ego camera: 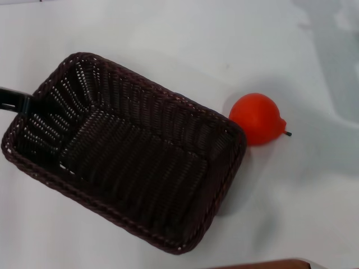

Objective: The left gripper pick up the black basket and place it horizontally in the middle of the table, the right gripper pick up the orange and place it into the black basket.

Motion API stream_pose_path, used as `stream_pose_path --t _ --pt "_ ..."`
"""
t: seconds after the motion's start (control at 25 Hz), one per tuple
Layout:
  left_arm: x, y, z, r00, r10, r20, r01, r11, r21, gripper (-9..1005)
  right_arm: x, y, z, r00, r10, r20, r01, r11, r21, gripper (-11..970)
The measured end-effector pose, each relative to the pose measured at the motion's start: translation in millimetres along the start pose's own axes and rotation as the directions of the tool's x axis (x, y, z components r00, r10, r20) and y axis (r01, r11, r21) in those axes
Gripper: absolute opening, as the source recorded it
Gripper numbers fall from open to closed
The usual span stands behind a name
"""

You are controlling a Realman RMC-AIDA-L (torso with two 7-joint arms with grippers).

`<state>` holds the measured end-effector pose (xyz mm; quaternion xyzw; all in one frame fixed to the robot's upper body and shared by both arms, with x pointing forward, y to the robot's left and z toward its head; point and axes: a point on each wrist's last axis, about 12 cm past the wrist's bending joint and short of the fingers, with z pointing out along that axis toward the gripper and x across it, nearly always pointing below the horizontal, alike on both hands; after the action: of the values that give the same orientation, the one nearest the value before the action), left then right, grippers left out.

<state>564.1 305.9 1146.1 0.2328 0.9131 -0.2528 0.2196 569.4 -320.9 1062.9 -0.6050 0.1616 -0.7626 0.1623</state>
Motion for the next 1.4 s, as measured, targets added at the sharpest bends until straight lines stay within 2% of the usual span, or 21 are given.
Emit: stream_pose_path --t 0.08,0.28,0.36,0.52,0.72,1.04,1.28,1.4 --pt "2 1.5 -4 0.999 -0.032 0.022 0.032 0.999 -0.001 212 0 0.5 0 1.000 0.003 -0.001 -0.003 1.000 0.000 944" --pt "9 6.2 -17 0.978 -0.172 0.121 0.166 0.984 0.063 137 1 1.2 0 1.000 0.004 -0.001 -0.004 1.000 -0.002 944" --pt "12 7.6 -22 0.960 -0.233 0.156 0.221 0.971 0.092 137 1 1.4 0 1.000 0.004 -0.002 -0.004 1.000 -0.002 944" --pt "21 10.3 -27 0.908 -0.365 0.207 0.339 0.929 0.148 137 2 0.9 1 1.000 0.003 -0.006 -0.003 1.000 0.001 944" --pt "34 16.6 -26 0.843 -0.479 0.247 0.454 0.878 0.152 136 2 -0.5 3 1.000 0.004 -0.009 -0.004 1.000 0.005 944" --pt "51 17.1 -12 0.782 -0.557 0.282 0.534 0.830 0.159 136 2 -1.0 3 1.000 0.004 -0.009 -0.004 1.000 0.006 944" --pt "58 18.4 -1 0.759 -0.596 0.261 0.569 0.803 0.181 137 2 -0.7 3 1.000 0.004 -0.006 -0.004 1.000 0.004 945" --pt "61 19.6 0 0.751 -0.609 0.255 0.581 0.793 0.186 212 2 -0.5 3 1.000 0.004 -0.004 -0.004 1.000 0.003 945"
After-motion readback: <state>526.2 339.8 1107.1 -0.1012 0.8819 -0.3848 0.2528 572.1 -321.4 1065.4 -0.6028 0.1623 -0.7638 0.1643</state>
